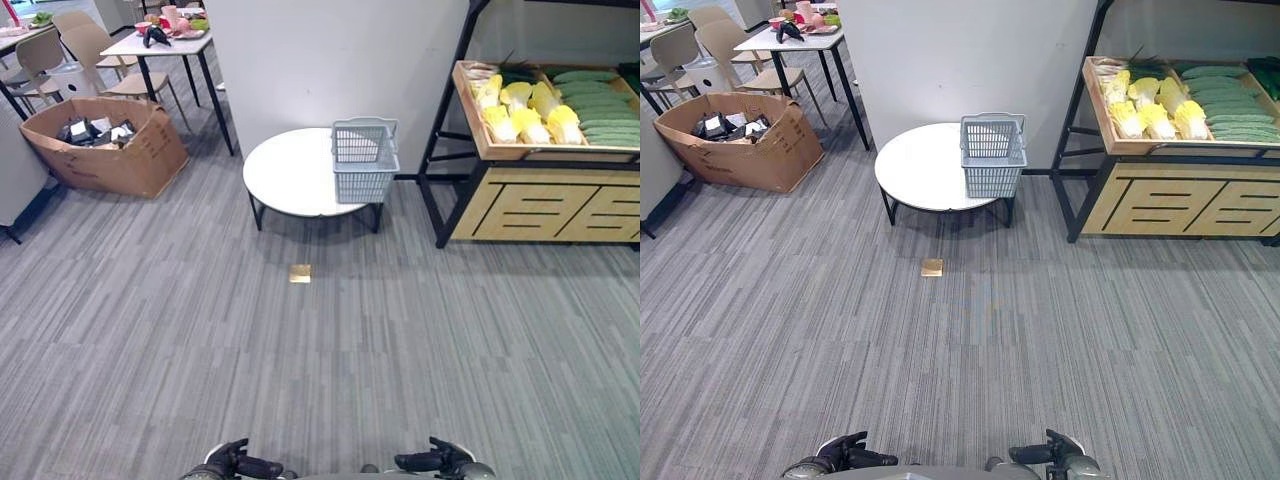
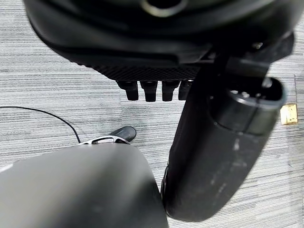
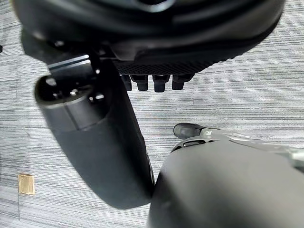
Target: Get the vegetables into the basket
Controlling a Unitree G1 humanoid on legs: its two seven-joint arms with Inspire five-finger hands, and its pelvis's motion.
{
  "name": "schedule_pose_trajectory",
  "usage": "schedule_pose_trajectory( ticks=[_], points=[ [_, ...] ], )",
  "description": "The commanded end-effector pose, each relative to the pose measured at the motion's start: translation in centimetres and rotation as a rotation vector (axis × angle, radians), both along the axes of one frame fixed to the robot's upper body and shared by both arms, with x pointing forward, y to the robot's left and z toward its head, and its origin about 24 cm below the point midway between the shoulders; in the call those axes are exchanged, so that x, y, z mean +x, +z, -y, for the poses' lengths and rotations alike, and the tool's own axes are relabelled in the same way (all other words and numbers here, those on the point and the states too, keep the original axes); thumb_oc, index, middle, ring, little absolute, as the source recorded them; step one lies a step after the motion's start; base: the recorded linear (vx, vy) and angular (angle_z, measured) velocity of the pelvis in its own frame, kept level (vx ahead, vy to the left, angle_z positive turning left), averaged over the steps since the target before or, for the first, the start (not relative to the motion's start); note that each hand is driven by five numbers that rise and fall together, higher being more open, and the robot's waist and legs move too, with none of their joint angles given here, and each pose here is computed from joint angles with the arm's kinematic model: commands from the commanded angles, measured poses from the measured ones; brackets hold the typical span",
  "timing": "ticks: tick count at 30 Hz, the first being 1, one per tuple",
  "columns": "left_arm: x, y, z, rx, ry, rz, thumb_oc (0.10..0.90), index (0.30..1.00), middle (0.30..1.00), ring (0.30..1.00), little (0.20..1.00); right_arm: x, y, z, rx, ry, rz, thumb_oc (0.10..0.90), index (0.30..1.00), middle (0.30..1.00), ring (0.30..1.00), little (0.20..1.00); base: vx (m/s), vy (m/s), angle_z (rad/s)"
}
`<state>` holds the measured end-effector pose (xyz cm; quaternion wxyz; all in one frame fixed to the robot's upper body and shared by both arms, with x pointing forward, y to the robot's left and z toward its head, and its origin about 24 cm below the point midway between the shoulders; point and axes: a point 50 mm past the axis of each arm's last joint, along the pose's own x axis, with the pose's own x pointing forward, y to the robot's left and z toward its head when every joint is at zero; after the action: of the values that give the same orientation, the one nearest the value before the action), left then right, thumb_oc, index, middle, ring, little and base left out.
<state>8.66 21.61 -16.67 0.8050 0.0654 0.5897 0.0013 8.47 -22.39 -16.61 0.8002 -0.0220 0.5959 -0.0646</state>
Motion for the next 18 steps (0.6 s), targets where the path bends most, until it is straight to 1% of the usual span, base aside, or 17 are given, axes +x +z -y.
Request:
schedule_pose_trajectory(
  ticks=[1,10,18],
  points=[
    [-1.47,-0.53,0.81,0.019,-0.09,-0.091,0.9,1.0,1.0,1.0,1.0,-2.35,-0.53,-0.15,-0.018,0.059,-0.118,0.9,1.0,1.0,1.0,1.0,0.0,0.0,0.0],
    [-1.47,-0.52,0.75,0.018,-0.078,-0.089,0.9,1.0,1.0,1.0,1.0,-2.25,-0.52,-0.15,-0.02,0.07,-0.117,0.9,1.0,1.0,1.0,1.0,0.0,0.0,0.0],
    [-0.92,-0.31,0.05,0.028,-0.049,-0.072,0.9,1.0,1.0,1.0,1.0,-1.47,-0.43,-0.32,-0.015,0.08,-0.097,0.9,1.0,1.0,1.0,1.0,0.01,0.039,-0.04]
  ],
)
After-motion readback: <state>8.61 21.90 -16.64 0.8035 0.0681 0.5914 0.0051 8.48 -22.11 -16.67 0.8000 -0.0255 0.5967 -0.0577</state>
